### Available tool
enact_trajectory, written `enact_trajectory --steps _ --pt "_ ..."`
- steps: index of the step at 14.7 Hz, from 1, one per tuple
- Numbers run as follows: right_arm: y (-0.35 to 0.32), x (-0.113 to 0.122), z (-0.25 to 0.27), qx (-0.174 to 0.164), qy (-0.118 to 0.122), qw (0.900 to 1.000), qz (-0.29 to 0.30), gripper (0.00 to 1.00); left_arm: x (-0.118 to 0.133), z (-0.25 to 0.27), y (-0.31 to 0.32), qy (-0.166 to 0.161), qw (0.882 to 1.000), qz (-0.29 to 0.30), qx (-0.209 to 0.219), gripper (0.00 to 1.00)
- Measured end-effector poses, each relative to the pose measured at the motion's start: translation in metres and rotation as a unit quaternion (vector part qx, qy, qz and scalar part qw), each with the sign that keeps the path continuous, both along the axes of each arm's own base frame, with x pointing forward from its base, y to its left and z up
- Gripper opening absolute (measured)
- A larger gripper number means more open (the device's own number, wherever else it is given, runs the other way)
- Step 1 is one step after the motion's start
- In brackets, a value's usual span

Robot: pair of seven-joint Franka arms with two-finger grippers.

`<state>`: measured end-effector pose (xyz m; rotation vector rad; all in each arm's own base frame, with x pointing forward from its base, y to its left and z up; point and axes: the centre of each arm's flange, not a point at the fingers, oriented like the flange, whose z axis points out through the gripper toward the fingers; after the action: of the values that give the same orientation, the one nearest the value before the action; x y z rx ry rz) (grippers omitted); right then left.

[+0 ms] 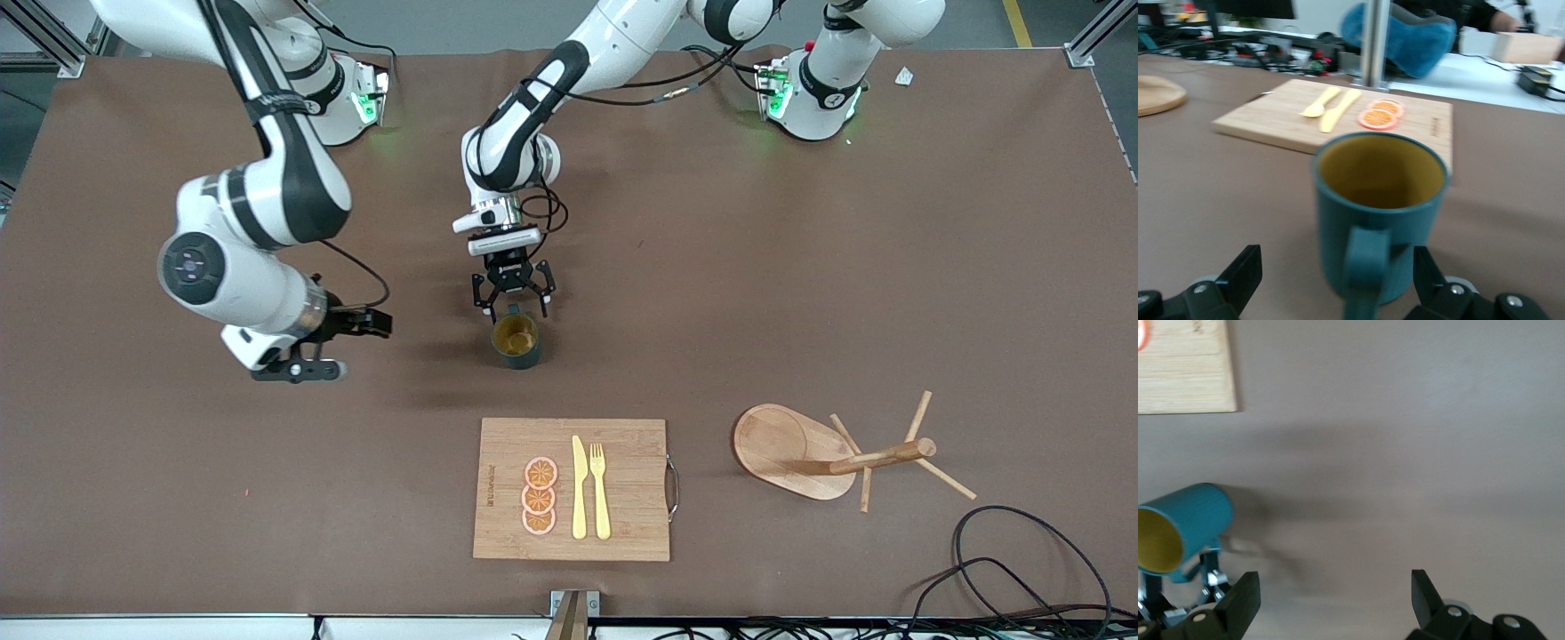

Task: Transfer cup from left to right arm and place
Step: 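Hold the mug with the left gripper while the right gripper reaches it, then grasp the mug with the right gripper while the left gripper releases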

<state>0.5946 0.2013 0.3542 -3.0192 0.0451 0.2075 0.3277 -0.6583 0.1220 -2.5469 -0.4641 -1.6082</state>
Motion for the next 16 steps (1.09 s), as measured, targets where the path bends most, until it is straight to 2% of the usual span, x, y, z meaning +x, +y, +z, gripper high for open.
enact_trajectory --steps 3,5,7,10,14,15,16 --pt "0.038 -0.006 -0.015 0.002 -0.006 1.0 -0.022 1.0 -0.007 0.033 0.008 0.023 0.995 0.083 -0.045 1.0" --pt "0.07 -0.013 -0.027 0.002 -0.019 0.999 -0.039 1.0 -0.011 0.066 0.015 0.052 0.982 0.157 -0.086 1.0" --pt "0.106 -0.023 -0.041 0.005 -0.035 0.998 -0.052 1.0 -0.02 0.099 0.023 0.082 0.966 0.218 -0.109 1.0" --pt "0.143 -0.036 -0.067 0.007 -0.048 0.997 -0.061 1.0 -0.028 0.13 0.048 0.103 0.956 0.254 -0.107 1.0" --pt "0.16 -0.043 -0.091 0.004 -0.049 0.996 -0.08 0.99 -0.029 0.163 0.105 0.123 0.947 0.28 -0.1 1.0" --pt "0.162 -0.044 -0.096 0.003 -0.05 0.996 -0.08 0.96 -0.03 0.172 0.118 0.128 0.945 0.282 -0.103 1.0" --pt "0.164 -0.045 -0.1 0.002 -0.049 0.996 -0.08 0.88 -0.029 0.182 0.131 0.133 0.943 0.286 -0.105 1.0"
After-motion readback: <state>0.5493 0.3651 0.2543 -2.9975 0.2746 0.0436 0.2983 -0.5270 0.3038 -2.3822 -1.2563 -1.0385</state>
